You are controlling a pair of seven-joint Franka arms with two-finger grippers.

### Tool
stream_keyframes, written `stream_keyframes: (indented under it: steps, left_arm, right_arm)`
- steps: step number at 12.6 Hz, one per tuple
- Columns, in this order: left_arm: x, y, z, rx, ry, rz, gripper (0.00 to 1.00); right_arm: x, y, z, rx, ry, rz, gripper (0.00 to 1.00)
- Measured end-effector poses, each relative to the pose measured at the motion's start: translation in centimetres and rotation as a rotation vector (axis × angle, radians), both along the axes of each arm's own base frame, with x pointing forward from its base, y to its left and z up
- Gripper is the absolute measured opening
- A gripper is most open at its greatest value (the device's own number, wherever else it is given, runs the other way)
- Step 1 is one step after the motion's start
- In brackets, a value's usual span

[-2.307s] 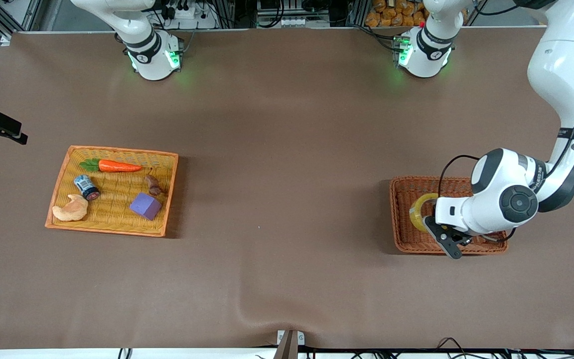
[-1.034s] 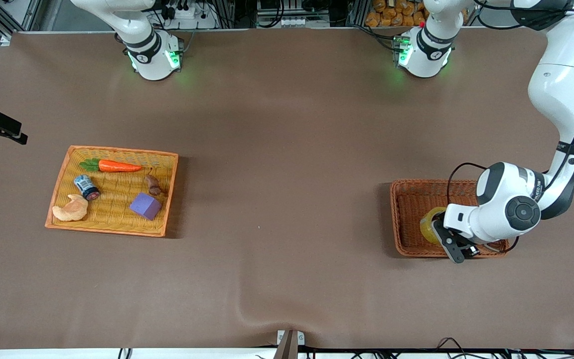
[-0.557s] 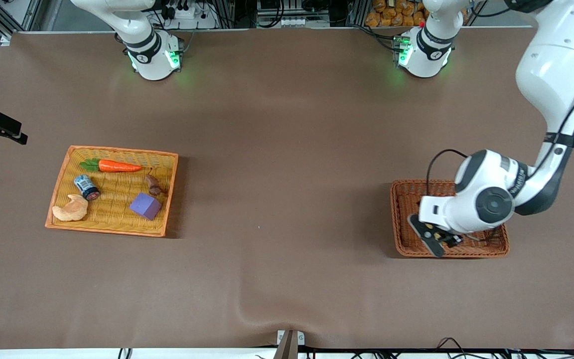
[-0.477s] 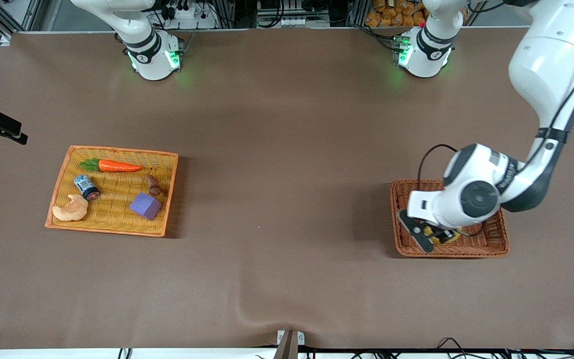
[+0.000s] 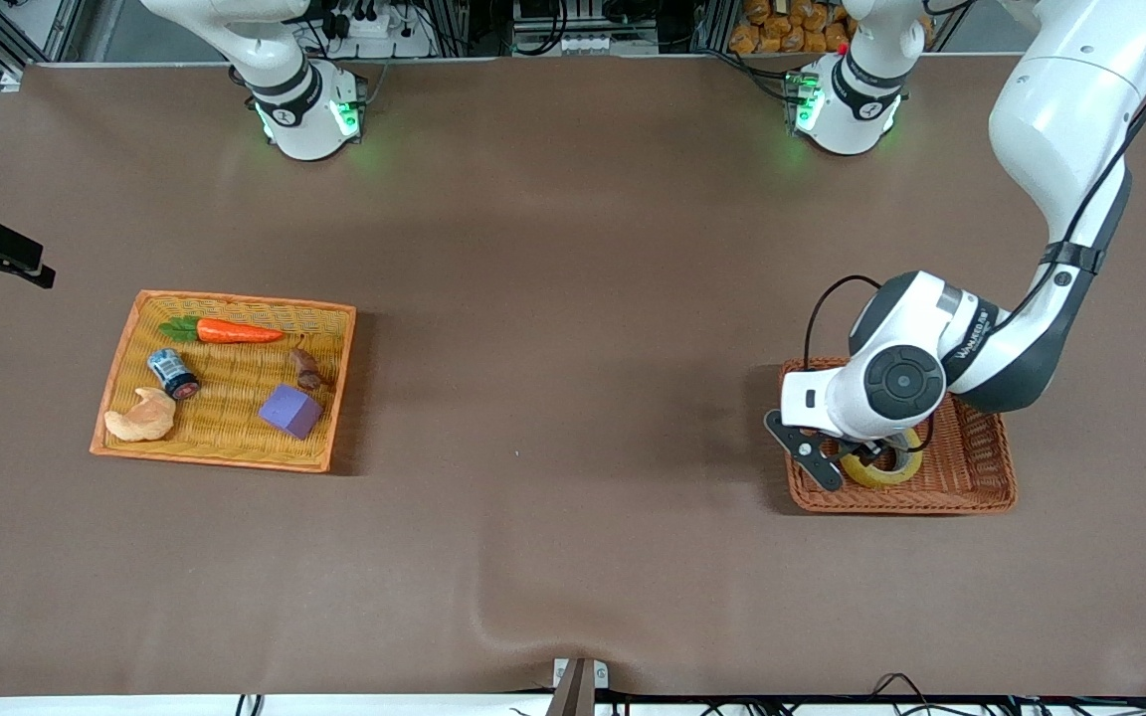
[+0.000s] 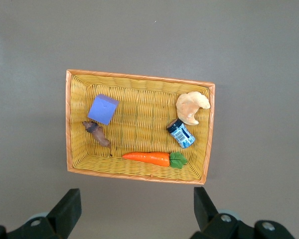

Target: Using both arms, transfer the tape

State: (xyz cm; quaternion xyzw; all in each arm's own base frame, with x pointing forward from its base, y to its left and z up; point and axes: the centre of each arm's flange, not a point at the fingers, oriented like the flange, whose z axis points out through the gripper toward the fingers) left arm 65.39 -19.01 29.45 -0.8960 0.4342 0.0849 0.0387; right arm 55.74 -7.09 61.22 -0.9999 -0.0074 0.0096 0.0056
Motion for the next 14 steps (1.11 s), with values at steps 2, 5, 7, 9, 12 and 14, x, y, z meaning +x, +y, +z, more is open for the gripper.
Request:
stream_keyframes:
  steps: [2,5,7,9,12,14]
  left_arm:
    - [0.0,0.0,0.0,0.002,-0.004,0.021,1.00]
    - [0.4,0.6,0.5,0.018,-0.022,0.137,1.00]
    - [0.7,1.9,1.8,0.073,0.004,0.243,1.00]
    - [1.4,3.6,5.5,0.119,0.006,0.304,1.00]
    - [1.0,7.0,14.5,0.129,-0.063,0.399,1.00]
    - [-0.4,10.2,20.6,0.105,-0.101,0.483,1.00]
  right_arm:
    - [0.0,0.0,0.0,0.000,0.000,0.000,1.00]
    - [0.0,0.0,0.0,0.000,0.000,0.000,1.00]
    - [0.0,0.0,0.0,0.000,0.000,0.000,1.00]
    - [0.0,0.0,0.0,0.000,0.000,0.000,1.00]
    - [0.0,0.0,0.0,0.000,0.000,0.001,1.00]
    - [0.0,0.0,0.0,0.000,0.000,0.001,1.00]
